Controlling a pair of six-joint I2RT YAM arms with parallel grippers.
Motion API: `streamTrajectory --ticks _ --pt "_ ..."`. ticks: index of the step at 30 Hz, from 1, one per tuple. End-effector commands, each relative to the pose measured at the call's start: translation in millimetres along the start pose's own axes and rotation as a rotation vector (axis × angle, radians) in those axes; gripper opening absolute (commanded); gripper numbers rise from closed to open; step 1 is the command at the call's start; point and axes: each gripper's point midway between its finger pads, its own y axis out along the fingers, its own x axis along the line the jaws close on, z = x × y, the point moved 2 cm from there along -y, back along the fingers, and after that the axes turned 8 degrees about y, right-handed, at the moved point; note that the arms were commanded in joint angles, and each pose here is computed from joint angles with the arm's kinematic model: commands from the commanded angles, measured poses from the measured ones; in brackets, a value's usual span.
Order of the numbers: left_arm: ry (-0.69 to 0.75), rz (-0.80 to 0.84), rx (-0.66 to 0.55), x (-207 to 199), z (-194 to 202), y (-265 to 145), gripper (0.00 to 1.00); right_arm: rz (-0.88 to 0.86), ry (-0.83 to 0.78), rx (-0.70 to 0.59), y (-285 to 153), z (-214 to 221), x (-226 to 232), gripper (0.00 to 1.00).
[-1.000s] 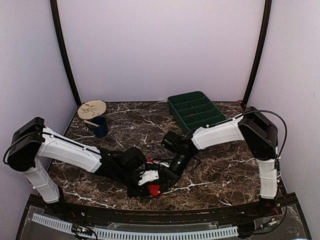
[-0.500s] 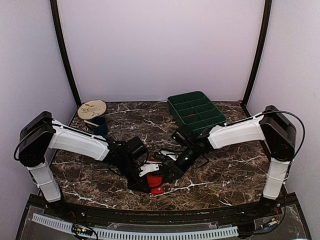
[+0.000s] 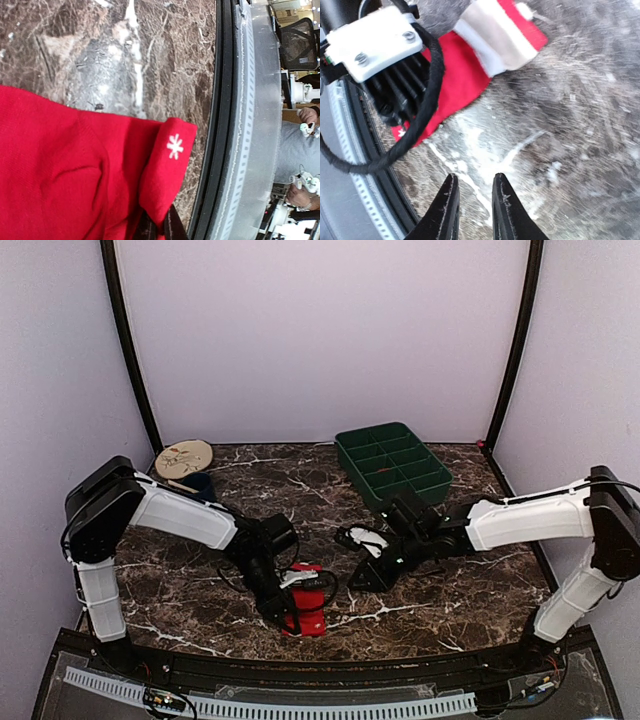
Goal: Roll the socks
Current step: Roll the sock at the center of the board.
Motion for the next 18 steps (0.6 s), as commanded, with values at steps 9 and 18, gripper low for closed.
streamTrajectory --ticks 9,18 --pt "-0.104 0.167 -0.032 -4.3 -5.8 -5.0 0.00 0.166 -0.308 -0.094 3.1 13.7 36.9 0.23" --pt "-0.145 0.202 -0.033 -4.5 0.5 -2.4 0.00 0.166 -0.459 -0.036 26.3 21.7 64.2 0.28"
